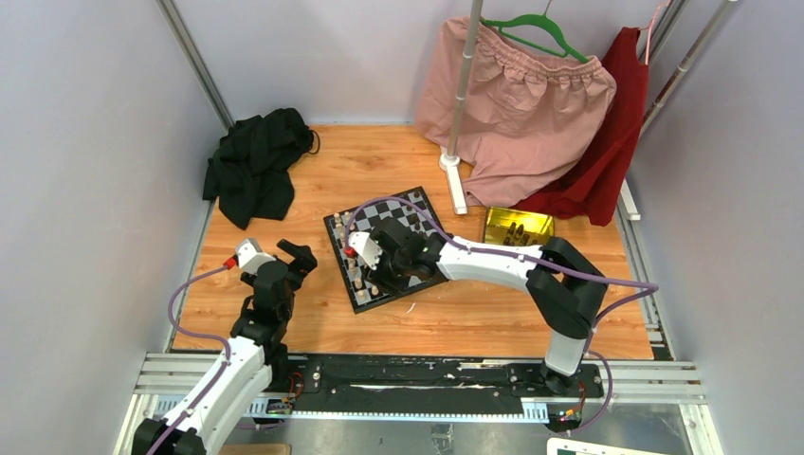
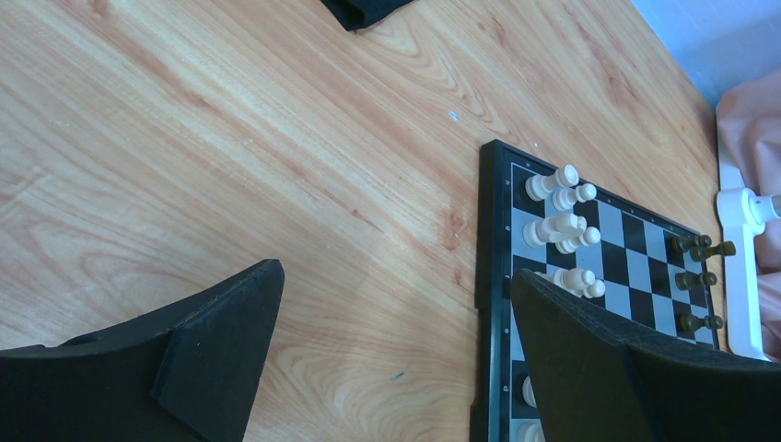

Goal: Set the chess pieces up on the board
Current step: Pick up the chess piece from the chessboard.

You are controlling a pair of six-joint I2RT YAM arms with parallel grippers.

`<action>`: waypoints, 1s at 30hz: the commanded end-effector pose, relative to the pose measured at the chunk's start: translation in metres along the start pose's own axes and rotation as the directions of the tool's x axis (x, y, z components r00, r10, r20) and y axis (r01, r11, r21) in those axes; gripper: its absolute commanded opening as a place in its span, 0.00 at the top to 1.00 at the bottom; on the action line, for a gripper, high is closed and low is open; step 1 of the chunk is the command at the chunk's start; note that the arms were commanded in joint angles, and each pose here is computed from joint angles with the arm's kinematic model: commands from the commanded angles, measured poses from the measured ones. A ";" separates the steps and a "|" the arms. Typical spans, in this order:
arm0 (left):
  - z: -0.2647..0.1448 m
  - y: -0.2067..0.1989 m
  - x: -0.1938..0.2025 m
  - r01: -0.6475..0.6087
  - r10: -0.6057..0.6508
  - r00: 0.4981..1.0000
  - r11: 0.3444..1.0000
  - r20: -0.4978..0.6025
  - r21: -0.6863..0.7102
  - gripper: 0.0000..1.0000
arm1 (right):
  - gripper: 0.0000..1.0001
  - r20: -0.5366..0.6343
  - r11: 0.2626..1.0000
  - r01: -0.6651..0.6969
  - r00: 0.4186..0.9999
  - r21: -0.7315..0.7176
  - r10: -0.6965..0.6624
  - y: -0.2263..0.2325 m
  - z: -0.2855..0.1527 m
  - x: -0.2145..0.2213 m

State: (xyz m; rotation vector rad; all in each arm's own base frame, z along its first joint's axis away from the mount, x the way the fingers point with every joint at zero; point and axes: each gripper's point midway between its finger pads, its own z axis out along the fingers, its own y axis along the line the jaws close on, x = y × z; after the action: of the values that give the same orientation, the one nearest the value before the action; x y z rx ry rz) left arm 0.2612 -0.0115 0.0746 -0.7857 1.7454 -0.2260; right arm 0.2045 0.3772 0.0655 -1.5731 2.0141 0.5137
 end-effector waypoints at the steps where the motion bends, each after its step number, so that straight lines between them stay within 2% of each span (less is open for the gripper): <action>1: 0.001 0.005 -0.002 -0.007 0.007 1.000 1.000 0.017 -0.015 0.00 | 0.55 0.020 0.999 0.029 0.999 -0.018 -0.029 0.002 0.002 -0.012; 30: 0.001 0.005 -0.002 -0.006 0.006 1.000 1.000 0.018 -0.016 0.00 | 0.62 0.012 1.000 -0.006 1.000 -0.012 0.006 -0.014 0.015 -0.006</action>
State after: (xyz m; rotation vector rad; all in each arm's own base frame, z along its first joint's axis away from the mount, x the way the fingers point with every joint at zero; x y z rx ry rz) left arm 0.2612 -0.0114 0.0746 -0.7861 1.7452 -0.2257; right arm 0.2131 0.3826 0.0567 -1.5763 2.0206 0.5227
